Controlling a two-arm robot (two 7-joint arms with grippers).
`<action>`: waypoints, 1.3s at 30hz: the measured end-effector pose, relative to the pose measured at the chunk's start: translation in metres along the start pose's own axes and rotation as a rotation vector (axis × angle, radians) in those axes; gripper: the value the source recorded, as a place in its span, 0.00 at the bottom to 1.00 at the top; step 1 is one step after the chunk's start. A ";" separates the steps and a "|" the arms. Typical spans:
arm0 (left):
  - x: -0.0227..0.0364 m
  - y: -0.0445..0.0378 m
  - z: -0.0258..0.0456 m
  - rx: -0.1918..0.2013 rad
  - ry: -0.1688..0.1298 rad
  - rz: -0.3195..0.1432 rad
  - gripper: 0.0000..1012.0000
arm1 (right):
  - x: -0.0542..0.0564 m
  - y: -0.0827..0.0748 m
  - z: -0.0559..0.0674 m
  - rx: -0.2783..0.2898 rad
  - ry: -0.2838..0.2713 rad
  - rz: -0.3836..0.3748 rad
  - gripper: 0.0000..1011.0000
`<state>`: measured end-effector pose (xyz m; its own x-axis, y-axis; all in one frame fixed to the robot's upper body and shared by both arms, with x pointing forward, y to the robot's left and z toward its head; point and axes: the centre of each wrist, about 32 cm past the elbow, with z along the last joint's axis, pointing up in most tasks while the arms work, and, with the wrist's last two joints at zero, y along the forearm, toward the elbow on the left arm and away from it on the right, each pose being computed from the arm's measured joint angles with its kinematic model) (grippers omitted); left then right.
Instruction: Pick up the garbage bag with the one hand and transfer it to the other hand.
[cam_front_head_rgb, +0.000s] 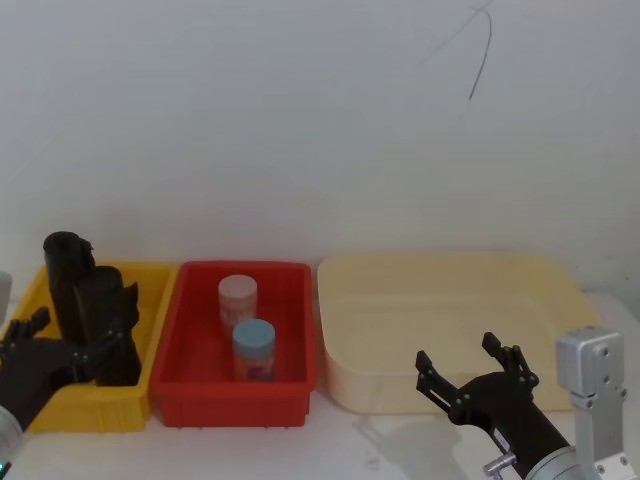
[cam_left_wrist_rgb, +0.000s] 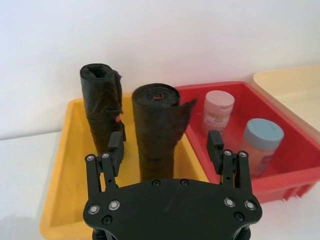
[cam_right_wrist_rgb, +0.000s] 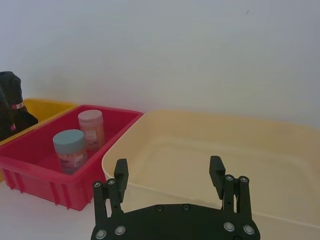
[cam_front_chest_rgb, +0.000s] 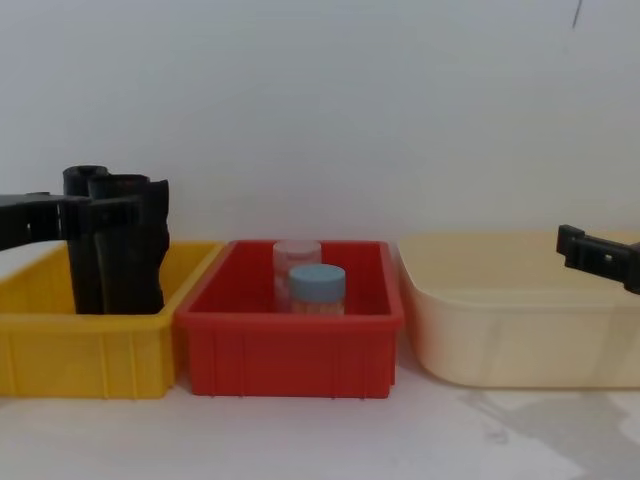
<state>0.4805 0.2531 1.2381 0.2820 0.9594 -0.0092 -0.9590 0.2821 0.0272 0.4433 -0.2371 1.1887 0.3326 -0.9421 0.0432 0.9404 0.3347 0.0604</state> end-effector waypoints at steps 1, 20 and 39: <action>0.0007 -0.0013 0.0004 0.001 0.000 0.002 0.99 | 0.000 0.000 0.000 0.000 0.000 0.000 0.99; 0.0135 -0.0353 0.0019 0.045 -0.010 0.014 0.99 | 0.000 0.000 0.000 0.000 0.000 0.000 0.99; 0.0198 -0.0580 -0.0008 0.064 -0.027 -0.068 0.99 | 0.000 0.000 0.000 0.000 0.000 0.000 0.99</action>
<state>0.5417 0.2557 1.2355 0.3479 0.9374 0.0133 -0.9341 0.3454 0.0909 0.4433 -0.2371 1.1887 0.3326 -0.9421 0.0432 0.9404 0.3348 0.0604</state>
